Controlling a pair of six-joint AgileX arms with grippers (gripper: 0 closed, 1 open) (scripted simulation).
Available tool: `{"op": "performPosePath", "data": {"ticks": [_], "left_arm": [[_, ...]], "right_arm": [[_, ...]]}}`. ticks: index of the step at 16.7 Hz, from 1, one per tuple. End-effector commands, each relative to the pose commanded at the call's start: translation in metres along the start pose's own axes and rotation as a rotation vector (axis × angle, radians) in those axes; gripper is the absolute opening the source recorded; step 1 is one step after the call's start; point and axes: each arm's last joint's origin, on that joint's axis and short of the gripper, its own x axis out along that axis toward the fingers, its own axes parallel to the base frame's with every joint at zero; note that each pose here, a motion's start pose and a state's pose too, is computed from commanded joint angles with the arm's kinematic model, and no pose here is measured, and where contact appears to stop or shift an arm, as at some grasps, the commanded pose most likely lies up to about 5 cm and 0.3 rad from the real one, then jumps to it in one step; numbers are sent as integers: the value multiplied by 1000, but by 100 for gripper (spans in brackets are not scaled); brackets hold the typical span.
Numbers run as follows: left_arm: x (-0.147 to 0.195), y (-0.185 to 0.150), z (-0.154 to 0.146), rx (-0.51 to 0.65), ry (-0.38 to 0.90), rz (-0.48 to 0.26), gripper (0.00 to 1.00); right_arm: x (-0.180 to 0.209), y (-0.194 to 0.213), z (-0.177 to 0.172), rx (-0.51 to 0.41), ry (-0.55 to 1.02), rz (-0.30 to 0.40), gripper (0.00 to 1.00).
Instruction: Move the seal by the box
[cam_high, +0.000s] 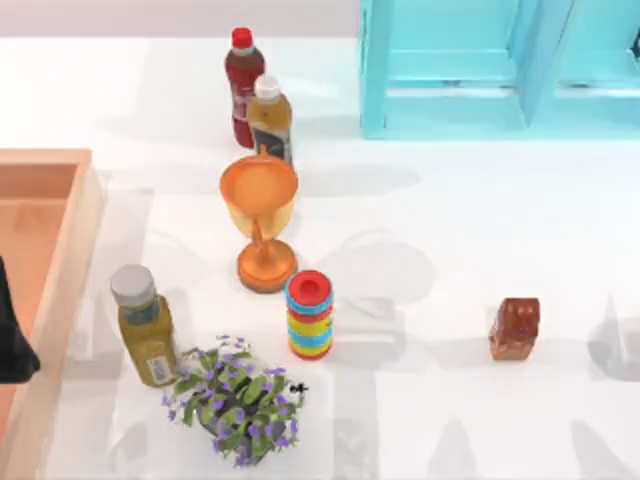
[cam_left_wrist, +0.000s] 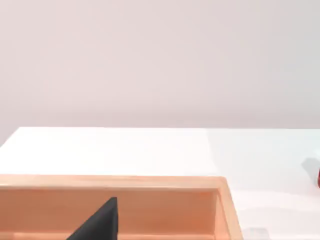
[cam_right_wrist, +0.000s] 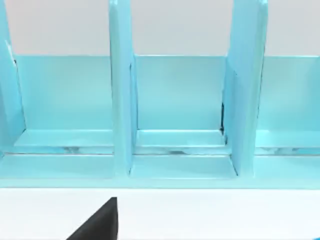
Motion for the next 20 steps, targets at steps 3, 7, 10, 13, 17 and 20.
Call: {"op": "performPosePath", "data": {"ticks": [3,7,10,13,17,20], "left_arm": [[0,0,2,-3,5,-3,100],[2,-5,30,-50,77,-43,100],[10,-14,70,-111,182,-96,100],[31,-29,119,-178,323,-154,100],[80,-69,181,-250,552,-215,100],[124,-120,210,-275,737,-236,100]], "right_arm": [[0,0,0,0,0,0,100],[0,0,0,0,0,0,100],[0,0,0,0,0,0,100],[0,0,0,0,0,0,100],[0,0,0,0,0,0,100],[0,0,0,0,0,0,100]]}}
